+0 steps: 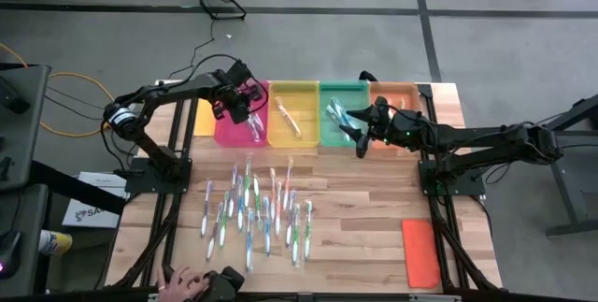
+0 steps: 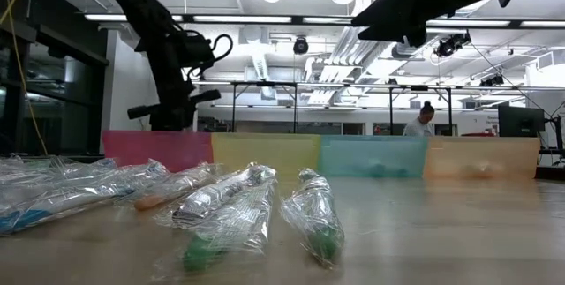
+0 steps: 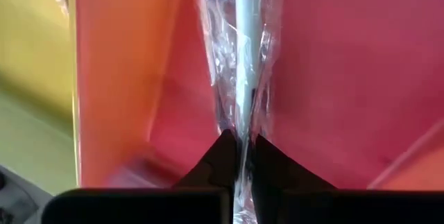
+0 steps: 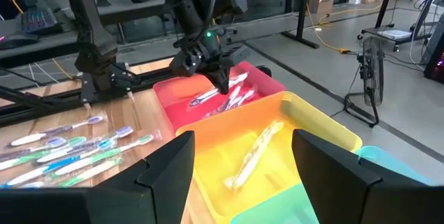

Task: Pick & Place Toothbrushes
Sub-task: Put the purple toothbrush into the pink bin

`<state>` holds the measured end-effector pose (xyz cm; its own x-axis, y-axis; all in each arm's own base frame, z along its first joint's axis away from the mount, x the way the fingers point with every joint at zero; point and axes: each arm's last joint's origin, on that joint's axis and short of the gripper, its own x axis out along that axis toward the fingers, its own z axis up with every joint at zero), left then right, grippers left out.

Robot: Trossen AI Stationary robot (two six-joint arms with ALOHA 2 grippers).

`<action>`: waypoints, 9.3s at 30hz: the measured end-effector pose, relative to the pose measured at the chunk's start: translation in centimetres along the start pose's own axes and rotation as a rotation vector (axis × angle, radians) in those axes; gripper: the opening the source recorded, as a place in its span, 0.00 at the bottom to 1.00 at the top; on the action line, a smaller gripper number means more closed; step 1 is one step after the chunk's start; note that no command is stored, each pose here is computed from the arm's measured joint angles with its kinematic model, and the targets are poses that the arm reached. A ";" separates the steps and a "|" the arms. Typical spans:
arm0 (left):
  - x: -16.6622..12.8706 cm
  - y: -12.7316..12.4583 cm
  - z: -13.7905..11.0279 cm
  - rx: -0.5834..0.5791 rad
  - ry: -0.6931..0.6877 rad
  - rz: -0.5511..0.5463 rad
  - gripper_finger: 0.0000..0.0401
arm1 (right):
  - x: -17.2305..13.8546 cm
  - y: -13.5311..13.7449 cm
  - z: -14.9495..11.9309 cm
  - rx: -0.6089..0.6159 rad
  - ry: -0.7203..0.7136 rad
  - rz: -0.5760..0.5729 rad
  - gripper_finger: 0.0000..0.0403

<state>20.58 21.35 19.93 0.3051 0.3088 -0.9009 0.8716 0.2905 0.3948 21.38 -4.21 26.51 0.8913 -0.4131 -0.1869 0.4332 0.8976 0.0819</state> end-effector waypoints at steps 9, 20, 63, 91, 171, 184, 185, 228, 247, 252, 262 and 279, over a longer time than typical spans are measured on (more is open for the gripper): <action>0.0 0.8 -0.4 -0.197 0.034 0.096 0.26 | 0.0 0.0 -0.3 0.019 0.028 0.008 0.58; 0.0 0.8 -0.2 -0.339 0.056 0.085 0.44 | -0.1 0.5 -0.4 0.141 0.037 0.029 0.58; -6.7 -3.8 12.2 -0.827 -0.301 -0.025 0.00 | -4.3 -0.1 -6.2 0.202 0.131 0.033 0.58; -8.9 -11.7 23.7 -1.978 0.346 -0.315 0.35 | -5.1 0.3 -7.0 0.099 0.202 0.307 0.58; -12.0 -4.8 18.4 -1.523 -0.057 0.187 0.01 | -5.1 0.4 -7.0 0.123 0.214 0.341 0.58; -9.9 0.0 11.3 -0.460 0.233 0.216 0.01 | -5.0 0.1 -7.0 0.125 0.186 0.227 0.58; -9.3 0.0 10.8 -0.424 0.248 0.190 0.01 | -5.0 0.1 -7.0 0.134 0.186 0.223 0.58; -4.9 0.2 8.0 -0.491 0.038 -0.040 0.24 | -5.0 -0.2 -6.9 0.126 0.165 0.141 0.58; -8.6 -2.6 18.5 -0.979 -0.074 -0.282 0.00 | -5.0 -0.1 -6.9 0.142 0.175 0.173 0.58; -9.3 -4.1 21.0 -1.160 -0.039 -0.364 0.00 | -5.0 -0.1 -6.9 0.179 0.179 0.171 0.58; -8.6 -9.8 26.0 -1.452 0.060 -0.485 0.00 | -5.0 0.0 -7.0 0.205 0.184 0.180 0.58; -9.7 -14.0 30.3 -1.987 0.155 -0.327 0.42 | -5.2 0.4 -7.4 0.200 0.267 0.335 0.58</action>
<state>17.05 -13.18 17.68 0.1310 0.0762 -0.9884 -0.7062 0.7069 -0.0391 15.93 -0.61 20.31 0.9320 -0.0286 -0.3612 0.1688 0.9164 0.3629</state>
